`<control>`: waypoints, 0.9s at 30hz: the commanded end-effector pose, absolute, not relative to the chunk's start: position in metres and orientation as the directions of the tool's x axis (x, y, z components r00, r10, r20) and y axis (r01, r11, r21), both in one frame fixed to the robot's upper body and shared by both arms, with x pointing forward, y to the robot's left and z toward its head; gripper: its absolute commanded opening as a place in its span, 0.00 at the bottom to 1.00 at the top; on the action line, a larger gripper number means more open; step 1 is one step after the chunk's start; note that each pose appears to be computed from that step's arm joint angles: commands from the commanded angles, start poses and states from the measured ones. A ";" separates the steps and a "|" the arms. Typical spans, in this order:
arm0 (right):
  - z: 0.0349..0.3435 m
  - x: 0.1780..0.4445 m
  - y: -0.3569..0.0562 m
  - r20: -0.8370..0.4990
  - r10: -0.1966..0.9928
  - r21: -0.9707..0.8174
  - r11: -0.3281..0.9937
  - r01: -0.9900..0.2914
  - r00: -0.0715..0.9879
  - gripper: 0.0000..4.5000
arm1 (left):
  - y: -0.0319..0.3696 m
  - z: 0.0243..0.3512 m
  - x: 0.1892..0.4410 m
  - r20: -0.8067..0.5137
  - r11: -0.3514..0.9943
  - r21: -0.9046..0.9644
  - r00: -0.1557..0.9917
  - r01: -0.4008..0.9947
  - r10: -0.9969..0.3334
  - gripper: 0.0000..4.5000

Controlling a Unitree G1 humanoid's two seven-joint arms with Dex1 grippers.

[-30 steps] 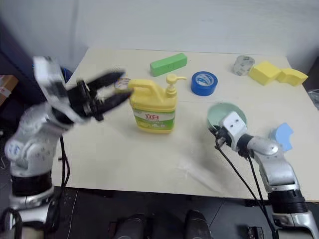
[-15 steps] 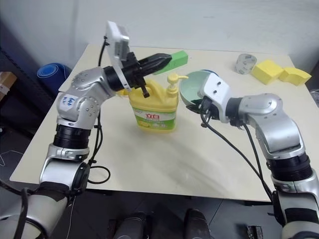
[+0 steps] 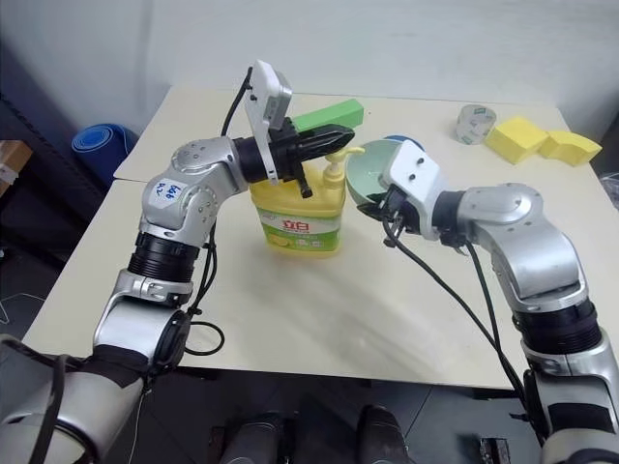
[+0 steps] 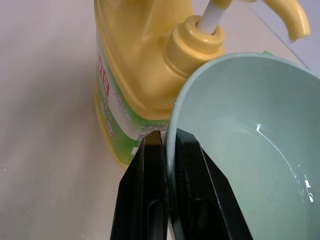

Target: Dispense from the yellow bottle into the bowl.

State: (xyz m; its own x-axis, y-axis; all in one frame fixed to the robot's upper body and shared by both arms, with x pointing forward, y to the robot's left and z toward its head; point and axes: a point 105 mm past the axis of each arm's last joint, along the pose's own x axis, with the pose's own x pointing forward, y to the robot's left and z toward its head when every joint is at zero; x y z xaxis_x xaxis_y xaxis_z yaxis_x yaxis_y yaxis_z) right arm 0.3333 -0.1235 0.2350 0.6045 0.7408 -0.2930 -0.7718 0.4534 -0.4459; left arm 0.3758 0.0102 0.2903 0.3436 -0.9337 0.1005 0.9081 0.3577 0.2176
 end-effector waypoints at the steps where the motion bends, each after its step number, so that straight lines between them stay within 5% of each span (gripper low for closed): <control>1: 0.248 0.323 -0.121 -0.250 0.762 -0.483 0.436 -0.759 0.597 0.00 | 0.006 0.260 0.380 -0.062 0.334 0.160 0.347 0.929 -0.936 0.00; 10: 0.249 0.324 -0.118 -0.235 0.771 -0.485 0.434 -0.759 0.592 0.00 | 0.012 0.215 0.387 -0.319 0.306 0.118 0.328 0.945 -0.889 0.00; 16: 0.253 0.325 -0.116 -0.222 0.778 -0.490 0.432 -0.757 0.588 0.00 | 0.017 0.190 0.393 -0.353 0.347 0.069 0.348 0.935 -0.868 0.00; 24: 0.254 0.328 -0.115 -0.201 0.778 -0.474 0.455 -0.754 0.596 0.00 | 0.019 0.182 0.391 -0.305 0.370 0.019 0.358 0.929 -0.883 0.00; 27: 0.251 0.332 -0.125 -0.188 0.755 -0.464 0.495 -0.735 0.628 0.00 | 0.015 0.228 0.384 -0.075 0.332 0.040 0.335 0.942 -0.939 0.00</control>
